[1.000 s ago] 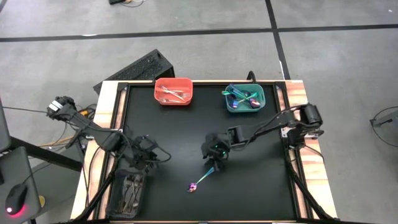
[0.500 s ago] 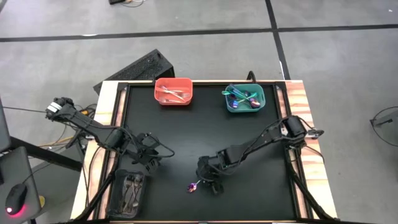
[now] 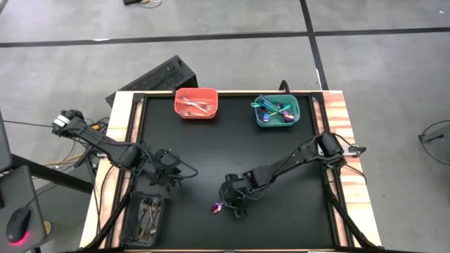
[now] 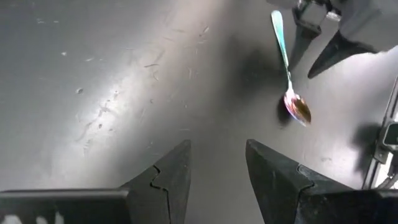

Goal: Sort silverware by color (type)
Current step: Put the blue spoon into the blue bin

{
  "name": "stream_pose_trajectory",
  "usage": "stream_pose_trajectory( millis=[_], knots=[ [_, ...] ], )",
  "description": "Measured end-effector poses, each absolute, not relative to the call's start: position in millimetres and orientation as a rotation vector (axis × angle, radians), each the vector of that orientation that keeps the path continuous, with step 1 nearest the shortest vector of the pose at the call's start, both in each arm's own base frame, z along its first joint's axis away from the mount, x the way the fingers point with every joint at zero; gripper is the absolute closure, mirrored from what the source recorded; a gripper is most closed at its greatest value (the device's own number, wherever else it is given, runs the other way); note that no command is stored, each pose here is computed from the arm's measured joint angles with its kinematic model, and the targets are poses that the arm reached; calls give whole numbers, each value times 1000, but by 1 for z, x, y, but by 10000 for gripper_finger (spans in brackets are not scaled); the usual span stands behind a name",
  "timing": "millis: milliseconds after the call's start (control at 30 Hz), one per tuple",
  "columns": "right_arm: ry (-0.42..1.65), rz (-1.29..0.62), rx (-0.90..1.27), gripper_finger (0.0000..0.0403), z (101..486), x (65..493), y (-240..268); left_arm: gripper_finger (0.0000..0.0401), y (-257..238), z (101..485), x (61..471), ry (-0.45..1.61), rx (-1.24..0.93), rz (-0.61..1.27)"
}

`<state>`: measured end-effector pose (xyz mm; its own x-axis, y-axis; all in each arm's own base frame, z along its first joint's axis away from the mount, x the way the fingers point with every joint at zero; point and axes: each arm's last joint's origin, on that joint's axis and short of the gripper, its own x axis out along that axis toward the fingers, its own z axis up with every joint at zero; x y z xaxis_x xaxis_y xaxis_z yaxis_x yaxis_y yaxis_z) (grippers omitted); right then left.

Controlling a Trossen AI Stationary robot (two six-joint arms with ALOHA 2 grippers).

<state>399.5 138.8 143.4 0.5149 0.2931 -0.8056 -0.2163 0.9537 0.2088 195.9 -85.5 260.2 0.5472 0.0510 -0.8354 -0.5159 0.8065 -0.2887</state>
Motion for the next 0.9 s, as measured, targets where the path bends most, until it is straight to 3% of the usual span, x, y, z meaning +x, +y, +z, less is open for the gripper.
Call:
stream_pose_trajectory(
  millis=[200, 700, 900],
  knots=[
    [924, 273, 77, 244, 159, 410, 137, 262, -91, 260, 194, 949, -531, 330],
    [1003, 278, -24, 244, 152, 404, 132, 262, -94, 260, 192, 926, -461, 325],
    [991, 322, -104, 264, 152, 404, 132, 262, -88, 261, 196, 901, -477, 351]
  ],
)
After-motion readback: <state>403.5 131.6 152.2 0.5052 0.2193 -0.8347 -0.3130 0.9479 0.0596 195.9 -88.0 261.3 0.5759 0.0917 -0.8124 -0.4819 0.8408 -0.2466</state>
